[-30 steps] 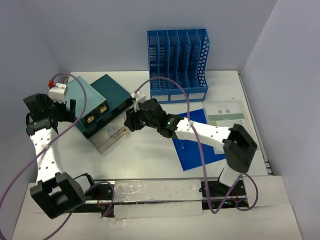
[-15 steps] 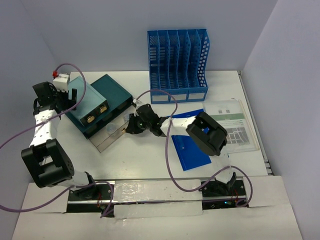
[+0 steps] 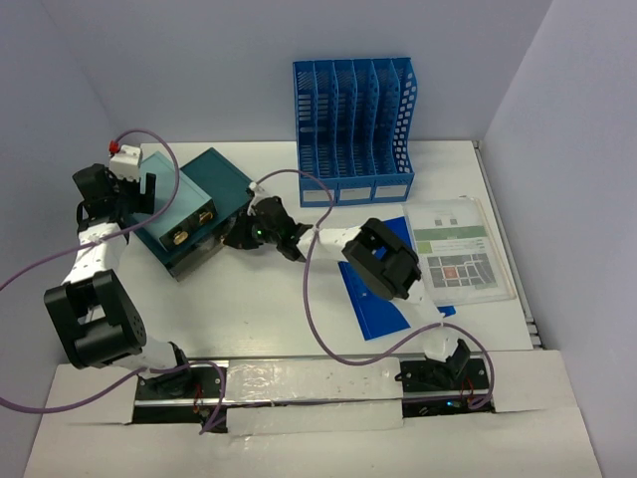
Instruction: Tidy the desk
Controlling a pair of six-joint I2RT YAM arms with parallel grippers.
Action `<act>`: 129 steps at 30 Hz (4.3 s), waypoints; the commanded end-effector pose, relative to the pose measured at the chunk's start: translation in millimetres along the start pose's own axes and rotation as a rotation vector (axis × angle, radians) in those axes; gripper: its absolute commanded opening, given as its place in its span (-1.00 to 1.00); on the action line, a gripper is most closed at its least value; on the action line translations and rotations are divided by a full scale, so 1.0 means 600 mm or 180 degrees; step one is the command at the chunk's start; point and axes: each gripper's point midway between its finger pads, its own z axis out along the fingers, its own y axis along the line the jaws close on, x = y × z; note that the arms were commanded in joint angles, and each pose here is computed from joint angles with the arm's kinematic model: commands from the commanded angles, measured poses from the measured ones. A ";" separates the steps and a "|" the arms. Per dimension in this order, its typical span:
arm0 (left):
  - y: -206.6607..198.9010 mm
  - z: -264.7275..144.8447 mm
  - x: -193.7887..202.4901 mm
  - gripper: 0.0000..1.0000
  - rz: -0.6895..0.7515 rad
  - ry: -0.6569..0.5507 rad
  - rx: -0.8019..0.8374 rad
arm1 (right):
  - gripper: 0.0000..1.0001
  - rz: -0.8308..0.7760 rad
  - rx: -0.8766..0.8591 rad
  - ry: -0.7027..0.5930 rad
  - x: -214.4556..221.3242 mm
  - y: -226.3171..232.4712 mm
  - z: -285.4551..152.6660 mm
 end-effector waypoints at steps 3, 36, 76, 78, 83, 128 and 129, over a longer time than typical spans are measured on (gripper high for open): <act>-0.057 -0.001 0.125 0.83 -0.0052 0.0722 0.0306 | -0.50 0.0127 -0.0221 -0.0568 -0.103 0.030 0.046; -0.108 -0.136 -0.026 0.84 -0.0096 0.0200 0.0687 | 0.14 -0.1017 0.3036 0.0244 0.044 -0.142 -0.533; -0.194 -0.280 -0.044 0.91 0.0088 -0.0095 0.1227 | 0.73 0.0915 0.4063 -0.0178 -0.190 -0.546 -0.795; -0.197 -0.275 -0.060 0.90 0.0090 -0.0168 0.1281 | 0.73 0.0947 0.4258 -0.0224 -0.212 -0.571 -0.826; -0.212 -0.262 -0.087 0.89 0.0127 -0.0236 0.1388 | 0.79 0.1150 0.4543 -0.0009 -0.211 -0.649 -0.867; -0.277 -0.247 -0.121 0.87 0.0569 -0.0293 0.1580 | -1.00 0.1540 0.3726 0.1118 -0.065 -0.632 -0.819; -0.278 -0.247 -0.118 0.87 0.0575 -0.0285 0.1592 | -1.00 0.1515 0.3695 0.1037 -0.068 -0.625 -0.814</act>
